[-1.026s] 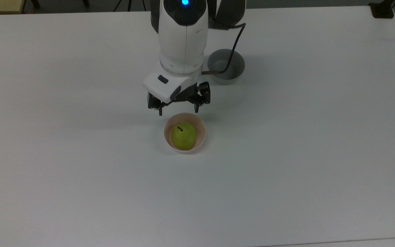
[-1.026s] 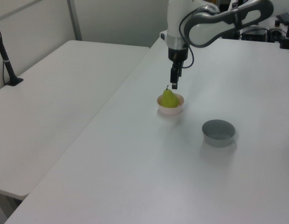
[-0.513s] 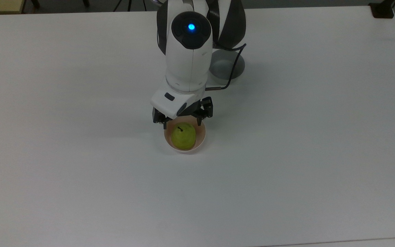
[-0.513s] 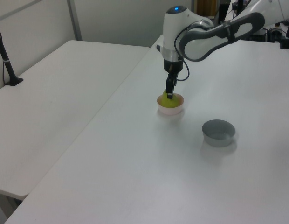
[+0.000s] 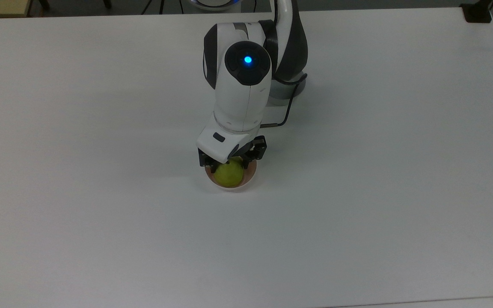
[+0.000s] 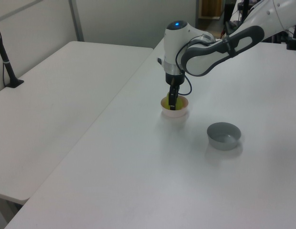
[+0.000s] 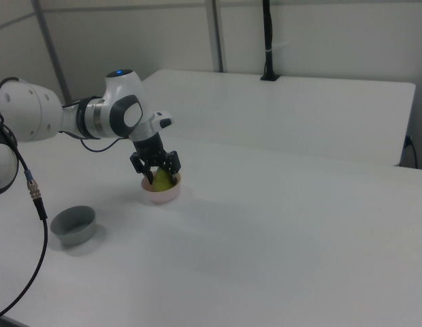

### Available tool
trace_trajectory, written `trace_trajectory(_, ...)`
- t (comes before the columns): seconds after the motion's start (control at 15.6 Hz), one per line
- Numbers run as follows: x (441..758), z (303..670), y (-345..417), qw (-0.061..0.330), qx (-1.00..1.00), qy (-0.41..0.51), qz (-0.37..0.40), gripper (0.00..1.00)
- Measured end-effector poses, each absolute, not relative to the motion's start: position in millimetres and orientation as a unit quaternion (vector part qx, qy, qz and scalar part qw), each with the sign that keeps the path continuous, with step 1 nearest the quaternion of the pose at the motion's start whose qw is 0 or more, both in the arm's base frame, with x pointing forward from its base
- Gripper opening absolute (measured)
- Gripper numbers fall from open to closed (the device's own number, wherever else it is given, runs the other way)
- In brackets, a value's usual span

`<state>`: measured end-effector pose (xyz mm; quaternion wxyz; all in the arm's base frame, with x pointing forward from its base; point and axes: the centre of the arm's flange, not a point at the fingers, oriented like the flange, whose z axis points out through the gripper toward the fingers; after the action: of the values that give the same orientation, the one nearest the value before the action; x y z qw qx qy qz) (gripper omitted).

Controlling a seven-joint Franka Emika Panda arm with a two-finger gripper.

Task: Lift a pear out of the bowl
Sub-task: 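Lower the gripper into the pink bowl and close on the pear, then lift the green pear up out of the pink bowl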

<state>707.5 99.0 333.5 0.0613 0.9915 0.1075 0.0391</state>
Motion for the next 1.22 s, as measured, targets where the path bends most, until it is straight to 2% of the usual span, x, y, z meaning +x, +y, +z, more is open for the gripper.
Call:
trace_trajectory(0.13, 708, 335, 99, 0.061, 0.991, 0.108, 0.041, 0.71)
trace_trajectory(0.38, 712, 348, 100, 0.061, 0.991, 0.107, 0.053, 0.7)
trace_trajectory(0.64, 713, 410, 98, 0.056, 0.988, 0.102, 0.1, 0.7)
trace_trajectory(0.9, 699, 474, 90, 0.05, 0.986, 0.094, 0.125, 0.7)
trace_trajectory(1.22, 693, 484, 40, 0.053, 0.99, 0.059, 0.115, 0.7)
